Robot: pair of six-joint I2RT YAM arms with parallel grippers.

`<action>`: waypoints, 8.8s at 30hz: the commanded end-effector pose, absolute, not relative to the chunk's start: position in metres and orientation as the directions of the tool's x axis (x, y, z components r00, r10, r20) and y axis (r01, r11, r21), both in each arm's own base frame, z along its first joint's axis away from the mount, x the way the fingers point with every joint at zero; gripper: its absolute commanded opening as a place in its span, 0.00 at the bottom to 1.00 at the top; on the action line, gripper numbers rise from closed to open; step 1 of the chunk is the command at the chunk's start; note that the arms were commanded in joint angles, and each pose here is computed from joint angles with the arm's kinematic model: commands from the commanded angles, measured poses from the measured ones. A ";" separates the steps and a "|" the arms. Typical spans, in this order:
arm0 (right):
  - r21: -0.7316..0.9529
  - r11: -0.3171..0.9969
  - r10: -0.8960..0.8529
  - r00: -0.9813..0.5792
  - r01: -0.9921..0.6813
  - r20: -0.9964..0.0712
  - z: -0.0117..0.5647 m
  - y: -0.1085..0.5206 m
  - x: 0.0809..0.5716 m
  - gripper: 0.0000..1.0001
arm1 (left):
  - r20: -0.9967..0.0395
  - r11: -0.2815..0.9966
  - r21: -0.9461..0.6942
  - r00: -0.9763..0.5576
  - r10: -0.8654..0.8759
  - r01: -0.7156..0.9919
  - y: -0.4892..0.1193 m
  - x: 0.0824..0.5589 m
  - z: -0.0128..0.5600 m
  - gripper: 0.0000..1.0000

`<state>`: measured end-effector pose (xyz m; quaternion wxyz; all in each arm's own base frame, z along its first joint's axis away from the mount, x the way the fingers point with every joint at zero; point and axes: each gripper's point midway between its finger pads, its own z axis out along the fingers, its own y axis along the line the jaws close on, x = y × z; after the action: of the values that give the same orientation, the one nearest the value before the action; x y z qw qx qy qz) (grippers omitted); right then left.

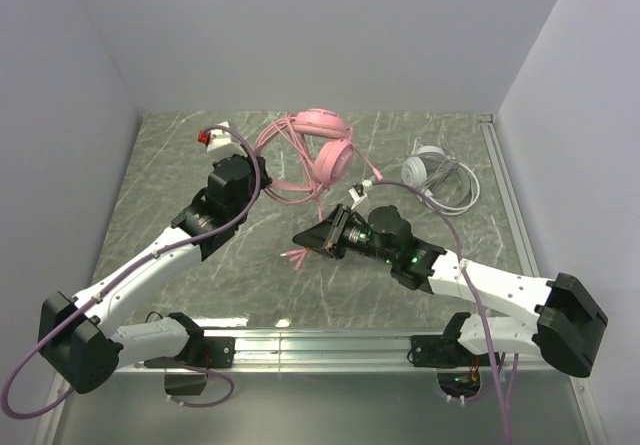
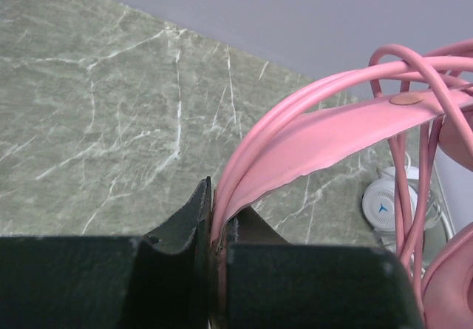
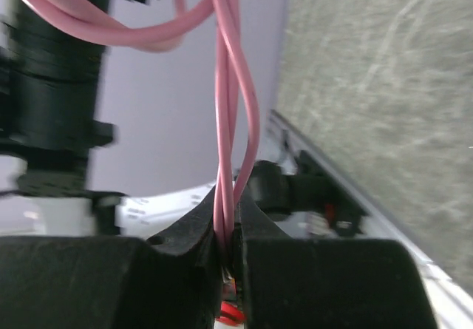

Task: Wrap the headphones
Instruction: Wrap the headphone cable with the right arm

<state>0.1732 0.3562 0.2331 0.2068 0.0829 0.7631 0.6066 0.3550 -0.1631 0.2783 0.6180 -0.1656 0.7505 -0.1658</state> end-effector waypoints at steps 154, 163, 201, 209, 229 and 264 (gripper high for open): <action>0.714 -0.240 0.959 0.048 0.657 0.278 0.227 0.259 0.315 0.56 | -0.729 0.774 -0.608 -0.510 -0.456 0.177 -0.296 0.366 0.227 0.00; 0.741 -0.152 0.969 -0.047 0.654 0.241 0.246 0.262 0.305 0.63 | -0.685 0.764 -0.629 -0.568 -0.457 0.143 -0.298 0.370 0.219 0.00; 0.824 0.463 0.827 -0.494 0.327 -0.268 0.284 0.248 0.289 0.00 | -0.675 0.772 -0.620 -0.598 -0.433 0.141 -0.294 0.375 0.214 0.00; 0.563 0.815 0.442 -0.480 -0.138 -0.758 0.319 0.220 0.278 0.12 | -0.692 0.797 -0.588 -0.594 -0.410 0.136 -0.289 0.376 0.214 0.00; 0.058 0.751 -0.269 -0.386 -0.658 -0.882 0.273 0.220 0.265 0.45 | -0.708 0.820 -0.547 -0.615 -0.347 0.168 -0.290 0.374 0.213 0.00; 0.013 0.574 -0.439 -0.321 -0.818 -0.839 0.220 0.266 0.270 0.57 | -0.689 0.805 -0.561 -0.647 -0.326 0.192 -0.298 0.369 0.210 0.00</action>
<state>0.2644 0.2577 0.2165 0.4077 -0.3904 0.7950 0.2221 0.3491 -0.2743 0.1443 0.3613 -0.0384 0.9026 -0.2308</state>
